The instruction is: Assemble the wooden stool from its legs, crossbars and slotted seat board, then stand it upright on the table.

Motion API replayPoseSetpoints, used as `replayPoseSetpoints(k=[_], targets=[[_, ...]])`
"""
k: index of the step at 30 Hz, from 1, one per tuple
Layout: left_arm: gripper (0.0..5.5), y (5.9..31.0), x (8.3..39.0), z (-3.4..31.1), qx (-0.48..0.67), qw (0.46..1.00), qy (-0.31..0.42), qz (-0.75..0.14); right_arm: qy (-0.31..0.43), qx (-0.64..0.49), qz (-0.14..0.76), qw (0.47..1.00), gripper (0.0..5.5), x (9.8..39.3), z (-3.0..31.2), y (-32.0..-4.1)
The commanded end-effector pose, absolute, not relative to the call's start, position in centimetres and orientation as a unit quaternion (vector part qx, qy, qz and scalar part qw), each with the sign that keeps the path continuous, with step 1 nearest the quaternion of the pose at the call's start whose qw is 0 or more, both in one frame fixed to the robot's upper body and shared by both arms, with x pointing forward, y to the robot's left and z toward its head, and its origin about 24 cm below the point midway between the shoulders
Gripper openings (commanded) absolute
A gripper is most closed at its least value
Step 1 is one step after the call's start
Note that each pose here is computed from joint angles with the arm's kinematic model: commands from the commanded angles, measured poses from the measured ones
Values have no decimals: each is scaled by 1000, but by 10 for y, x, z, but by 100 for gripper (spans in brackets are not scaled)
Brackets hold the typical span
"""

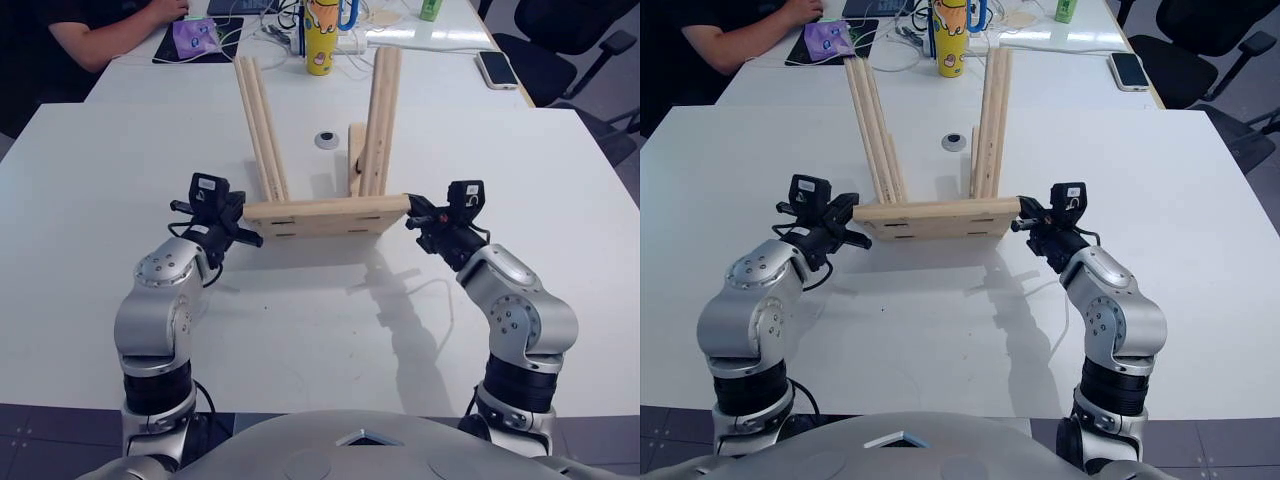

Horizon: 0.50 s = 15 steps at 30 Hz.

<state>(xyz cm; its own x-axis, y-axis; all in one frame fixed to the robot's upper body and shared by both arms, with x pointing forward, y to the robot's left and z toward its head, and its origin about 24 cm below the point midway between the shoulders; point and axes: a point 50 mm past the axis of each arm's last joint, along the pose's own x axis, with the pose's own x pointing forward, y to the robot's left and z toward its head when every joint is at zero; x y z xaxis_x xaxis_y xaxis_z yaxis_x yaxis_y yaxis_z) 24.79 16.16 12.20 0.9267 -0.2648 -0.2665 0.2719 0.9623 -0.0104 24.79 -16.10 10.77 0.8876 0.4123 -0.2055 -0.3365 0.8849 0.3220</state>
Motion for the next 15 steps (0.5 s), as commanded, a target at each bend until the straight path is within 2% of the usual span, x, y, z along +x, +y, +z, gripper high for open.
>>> replayPoseSetpoints(k=[1, 4, 7, 10, 15], targets=[[0, 112, 249, 156, -32, 921, 47, -385, 16, 189, 407, 894, 2, 247, 158, -93], [28, 146, 258, 150, -9, 947, 27, -319, -10, 140, 298, 944, 0, 264, 150, -126], [57, 183, 258, 151, 14, 964, -2, -267, -6, 93, 244, 965, 39, 271, 135, -161], [106, 223, 253, 148, 35, 970, 0, -241, 5, 74, 256, 964, 89, 274, 126, -186], [177, 239, 240, 126, 102, 957, 60, -266, 77, 56, 304, 948, 165, 254, 97, -196]])
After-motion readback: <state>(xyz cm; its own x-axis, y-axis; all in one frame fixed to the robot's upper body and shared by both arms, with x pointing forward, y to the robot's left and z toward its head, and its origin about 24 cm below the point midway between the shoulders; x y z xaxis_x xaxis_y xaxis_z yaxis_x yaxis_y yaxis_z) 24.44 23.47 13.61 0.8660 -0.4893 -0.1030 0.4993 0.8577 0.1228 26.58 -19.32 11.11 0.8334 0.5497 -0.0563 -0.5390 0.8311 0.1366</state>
